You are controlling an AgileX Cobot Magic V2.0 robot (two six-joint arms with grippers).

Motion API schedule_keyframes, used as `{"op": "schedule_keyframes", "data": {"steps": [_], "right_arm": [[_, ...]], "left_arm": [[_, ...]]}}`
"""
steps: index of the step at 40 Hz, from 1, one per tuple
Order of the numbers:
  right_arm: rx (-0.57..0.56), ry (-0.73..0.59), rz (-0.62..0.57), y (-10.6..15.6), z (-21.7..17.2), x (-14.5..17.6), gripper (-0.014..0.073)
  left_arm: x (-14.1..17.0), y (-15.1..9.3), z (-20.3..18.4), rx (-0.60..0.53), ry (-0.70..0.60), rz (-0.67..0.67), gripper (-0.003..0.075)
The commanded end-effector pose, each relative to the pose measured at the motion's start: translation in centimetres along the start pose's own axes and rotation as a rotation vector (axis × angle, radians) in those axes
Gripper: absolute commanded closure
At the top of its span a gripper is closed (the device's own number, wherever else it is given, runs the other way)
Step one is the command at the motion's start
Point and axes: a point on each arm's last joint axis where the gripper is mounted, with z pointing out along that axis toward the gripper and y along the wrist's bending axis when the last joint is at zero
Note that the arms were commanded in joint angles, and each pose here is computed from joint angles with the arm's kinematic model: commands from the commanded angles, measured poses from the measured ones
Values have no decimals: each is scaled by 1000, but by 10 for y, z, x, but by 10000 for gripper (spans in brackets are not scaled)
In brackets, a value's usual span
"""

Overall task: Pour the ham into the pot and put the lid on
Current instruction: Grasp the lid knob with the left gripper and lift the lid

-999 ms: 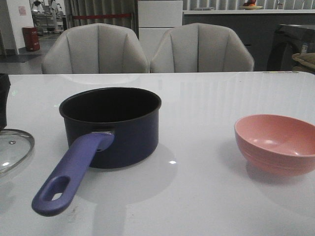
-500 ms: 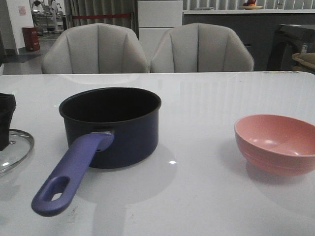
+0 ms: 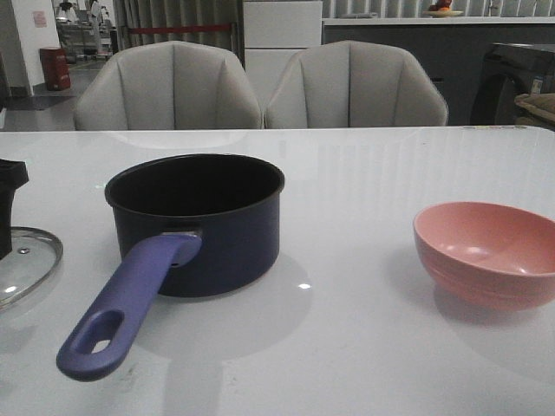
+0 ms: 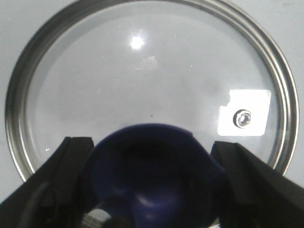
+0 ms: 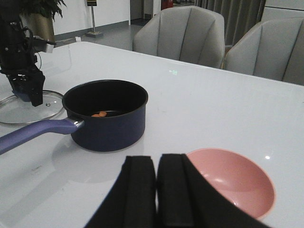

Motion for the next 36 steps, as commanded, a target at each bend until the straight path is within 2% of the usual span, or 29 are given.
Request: {"op": "schedule_keyframes", "data": {"steps": [1,15,36], "right_arm": [[23,-75,1,-2,-1,-13,416],[23,-75,1,-2,-1,-13,416],[23,-75,1,-2,-1,-13,416]], "left_arm": [[-5,0,-19,2,-79,-5,608],[-5,0,-23,2,-92,-4,606],[-24,-2,-95,-2,-177,8,606]]}}
